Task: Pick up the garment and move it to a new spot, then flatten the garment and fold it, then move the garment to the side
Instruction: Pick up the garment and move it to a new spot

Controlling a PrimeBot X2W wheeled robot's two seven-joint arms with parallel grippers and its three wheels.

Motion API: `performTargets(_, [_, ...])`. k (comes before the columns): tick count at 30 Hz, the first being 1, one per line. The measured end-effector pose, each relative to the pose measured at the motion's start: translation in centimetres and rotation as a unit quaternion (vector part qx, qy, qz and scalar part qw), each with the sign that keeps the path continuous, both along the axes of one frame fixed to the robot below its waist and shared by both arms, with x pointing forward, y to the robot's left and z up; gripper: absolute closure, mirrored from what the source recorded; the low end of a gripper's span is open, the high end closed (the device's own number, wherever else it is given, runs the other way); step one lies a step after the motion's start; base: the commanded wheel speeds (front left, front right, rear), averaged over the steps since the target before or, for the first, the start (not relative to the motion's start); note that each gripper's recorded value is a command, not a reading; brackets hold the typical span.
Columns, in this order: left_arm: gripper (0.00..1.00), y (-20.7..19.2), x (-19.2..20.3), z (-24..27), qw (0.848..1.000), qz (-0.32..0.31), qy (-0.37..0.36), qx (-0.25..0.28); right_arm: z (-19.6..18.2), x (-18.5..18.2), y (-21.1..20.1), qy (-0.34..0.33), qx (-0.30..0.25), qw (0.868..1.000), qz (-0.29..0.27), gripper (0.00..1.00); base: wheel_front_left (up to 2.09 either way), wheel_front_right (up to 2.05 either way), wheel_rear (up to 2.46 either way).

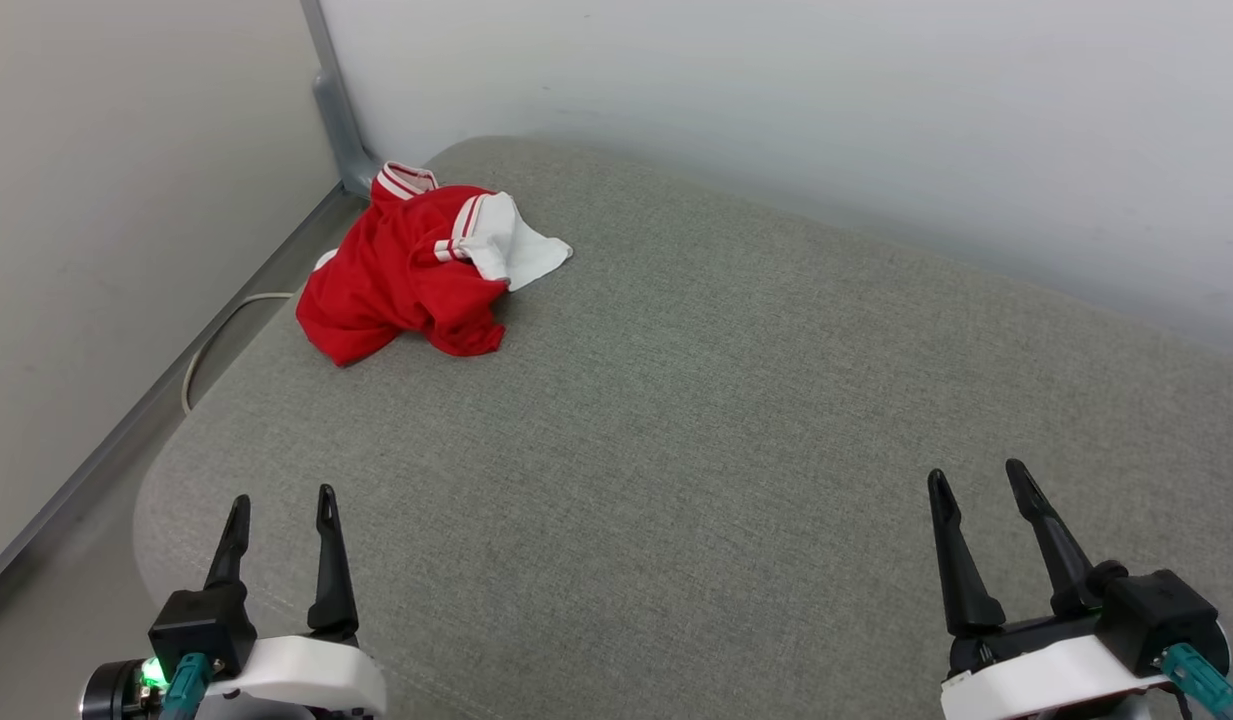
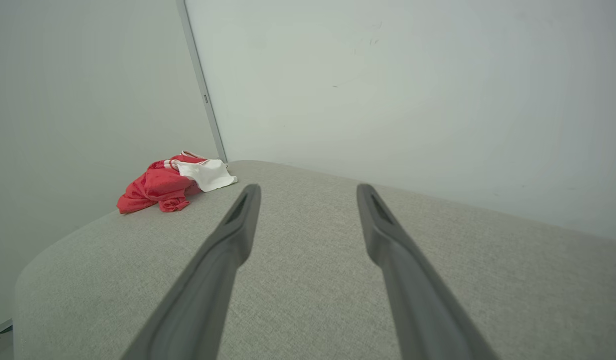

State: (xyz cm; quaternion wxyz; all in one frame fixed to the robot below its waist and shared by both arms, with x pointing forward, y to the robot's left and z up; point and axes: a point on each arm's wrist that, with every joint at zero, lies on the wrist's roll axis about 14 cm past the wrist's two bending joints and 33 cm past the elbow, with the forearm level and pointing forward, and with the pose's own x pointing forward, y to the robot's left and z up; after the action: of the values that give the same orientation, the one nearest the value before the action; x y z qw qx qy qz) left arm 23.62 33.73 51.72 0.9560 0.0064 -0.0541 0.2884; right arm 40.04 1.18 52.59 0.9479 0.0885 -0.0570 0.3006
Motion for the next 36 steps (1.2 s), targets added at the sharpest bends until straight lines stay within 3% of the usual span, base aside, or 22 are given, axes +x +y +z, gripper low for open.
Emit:
performTargets(10, [0.00,2.5,3.7,2.9,0.999,-0.011,-0.033,0.017,-0.4,0.7,-1.2,-0.003,-0.006,1.000,-0.019,0.00,0.00,0.00,0.00])
performTargets(16, [0.00,4.6,9.8,7.0,0.995,-0.039,-0.044,0.086,-0.8,3.1,-2.8,-0.014,-0.016,0.999,-0.048,0.00,0.00,0.00,0.00])
performTargets(25, [0.00,6.6,20.0,7.5,0.992,-0.077,-0.035,0.096,-4.2,7.2,-5.9,-0.001,-0.036,0.995,-0.098,0.00,0.00,0.00,0.00])
performTargets(30, [0.00,7.8,24.9,3.9,0.994,-0.091,0.025,0.045,-6.0,8.7,-7.3,0.004,-0.049,0.992,-0.119,0.00,0.00,0.00,0.00])
performTargets(31, [0.00,8.3,27.0,1.1,0.991,-0.102,0.086,0.003,-6.9,9.4,-8.1,0.006,-0.055,0.990,-0.130,0.00,0.00,0.00,0.00])
performTargets(36, [0.00,9.3,28.0,-4.3,0.969,-0.100,0.197,-0.109,-8.3,10.0,-9.0,0.013,-0.062,0.988,-0.141,0.00,0.00,0.00,0.00])
